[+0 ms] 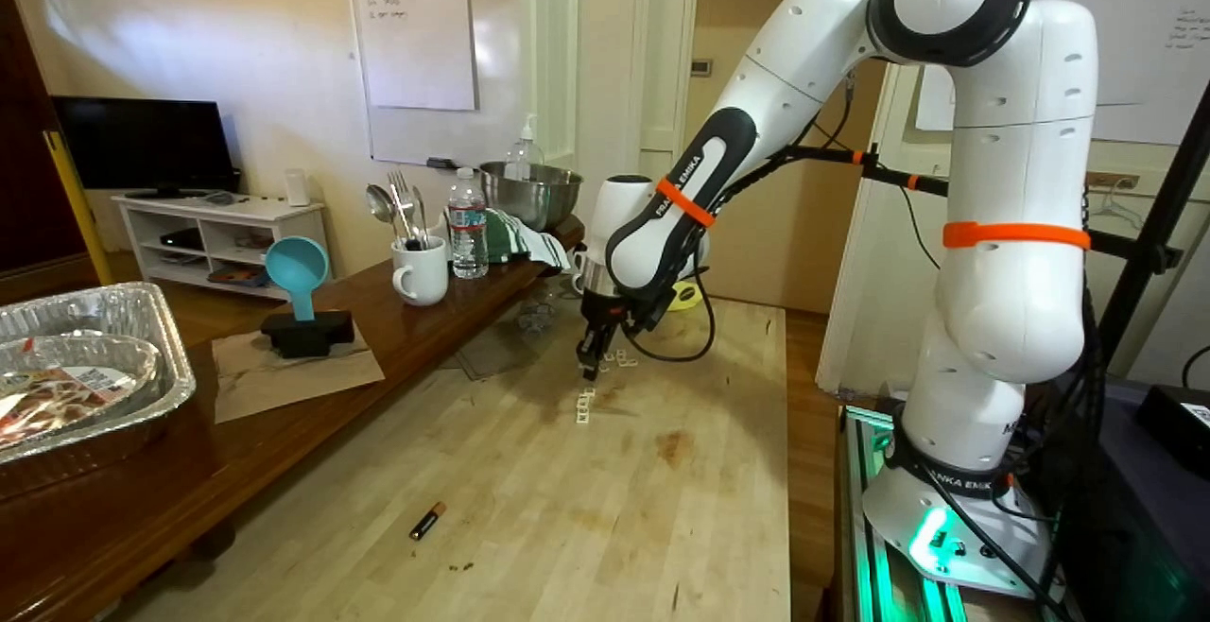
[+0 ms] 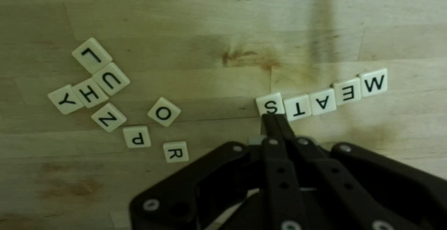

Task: Move one letter to the left

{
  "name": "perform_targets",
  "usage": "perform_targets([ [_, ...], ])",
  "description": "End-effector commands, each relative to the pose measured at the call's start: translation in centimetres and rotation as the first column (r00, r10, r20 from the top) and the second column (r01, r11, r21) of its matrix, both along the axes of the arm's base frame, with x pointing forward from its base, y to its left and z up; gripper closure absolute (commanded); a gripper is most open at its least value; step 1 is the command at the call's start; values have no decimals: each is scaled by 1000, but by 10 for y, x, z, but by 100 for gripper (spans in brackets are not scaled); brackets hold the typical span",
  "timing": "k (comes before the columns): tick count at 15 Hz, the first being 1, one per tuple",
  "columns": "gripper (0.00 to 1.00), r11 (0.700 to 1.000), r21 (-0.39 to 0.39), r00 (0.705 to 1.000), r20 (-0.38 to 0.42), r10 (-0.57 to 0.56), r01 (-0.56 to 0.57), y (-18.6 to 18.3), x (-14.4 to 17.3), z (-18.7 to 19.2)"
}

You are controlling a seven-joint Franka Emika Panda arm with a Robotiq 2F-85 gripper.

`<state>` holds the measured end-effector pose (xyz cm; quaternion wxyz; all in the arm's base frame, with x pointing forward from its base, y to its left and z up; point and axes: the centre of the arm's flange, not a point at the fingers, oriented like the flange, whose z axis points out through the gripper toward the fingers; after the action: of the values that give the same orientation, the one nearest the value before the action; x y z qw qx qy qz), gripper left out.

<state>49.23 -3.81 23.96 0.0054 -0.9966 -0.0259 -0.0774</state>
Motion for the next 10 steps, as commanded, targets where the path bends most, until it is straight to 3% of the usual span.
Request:
perform_targets([
  [1, 100, 1000, -2, 1000, -3, -3, 3, -3, -9, 4],
  [10, 100, 1000, -1, 1000, -21, 3, -3, -6, -8, -15],
])
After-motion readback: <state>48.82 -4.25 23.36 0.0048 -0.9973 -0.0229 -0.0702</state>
